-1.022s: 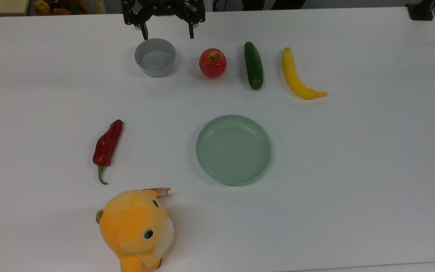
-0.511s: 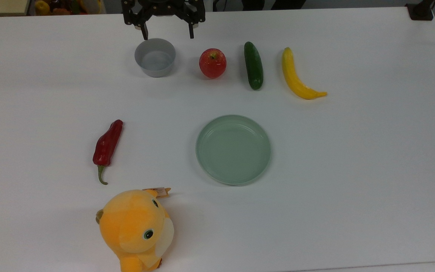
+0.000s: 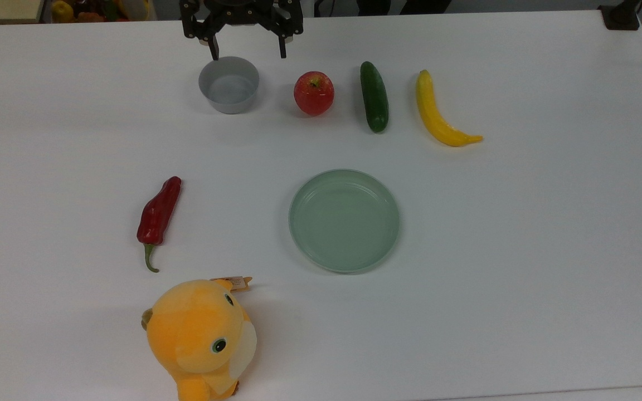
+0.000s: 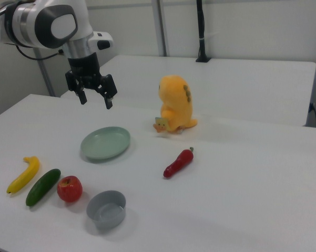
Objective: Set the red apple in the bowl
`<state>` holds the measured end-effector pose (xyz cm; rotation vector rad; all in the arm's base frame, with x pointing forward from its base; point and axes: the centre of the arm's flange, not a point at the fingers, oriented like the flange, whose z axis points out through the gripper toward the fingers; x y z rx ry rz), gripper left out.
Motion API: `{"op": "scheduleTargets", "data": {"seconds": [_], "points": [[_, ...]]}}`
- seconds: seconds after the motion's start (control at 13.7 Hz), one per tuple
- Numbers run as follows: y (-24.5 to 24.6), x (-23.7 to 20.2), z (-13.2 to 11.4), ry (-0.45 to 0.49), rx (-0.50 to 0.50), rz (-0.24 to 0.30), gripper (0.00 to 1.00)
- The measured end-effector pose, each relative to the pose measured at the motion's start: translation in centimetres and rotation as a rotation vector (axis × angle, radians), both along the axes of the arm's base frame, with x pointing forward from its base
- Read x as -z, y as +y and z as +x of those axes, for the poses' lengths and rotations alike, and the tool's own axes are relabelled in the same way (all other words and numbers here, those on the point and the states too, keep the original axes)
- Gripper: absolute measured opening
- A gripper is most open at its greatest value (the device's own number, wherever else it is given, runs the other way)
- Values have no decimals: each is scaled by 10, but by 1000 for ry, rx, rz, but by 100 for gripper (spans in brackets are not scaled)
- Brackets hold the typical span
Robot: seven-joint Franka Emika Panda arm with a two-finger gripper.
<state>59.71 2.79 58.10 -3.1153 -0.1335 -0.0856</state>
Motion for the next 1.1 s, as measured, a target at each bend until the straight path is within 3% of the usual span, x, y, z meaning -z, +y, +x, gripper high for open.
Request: {"op": "scheduleTargets", "data": {"seconds": [0.44,0.58,0.73,0.88,1.1], "points": [[0,1,0,2,0,0,100],[0,8,-7,70,-41,-3,100],[0,19,-20,184,-174,0,100],[2,26,-27,243,-225,6,100],[36,72,-42,356,-301,6,100]]}}
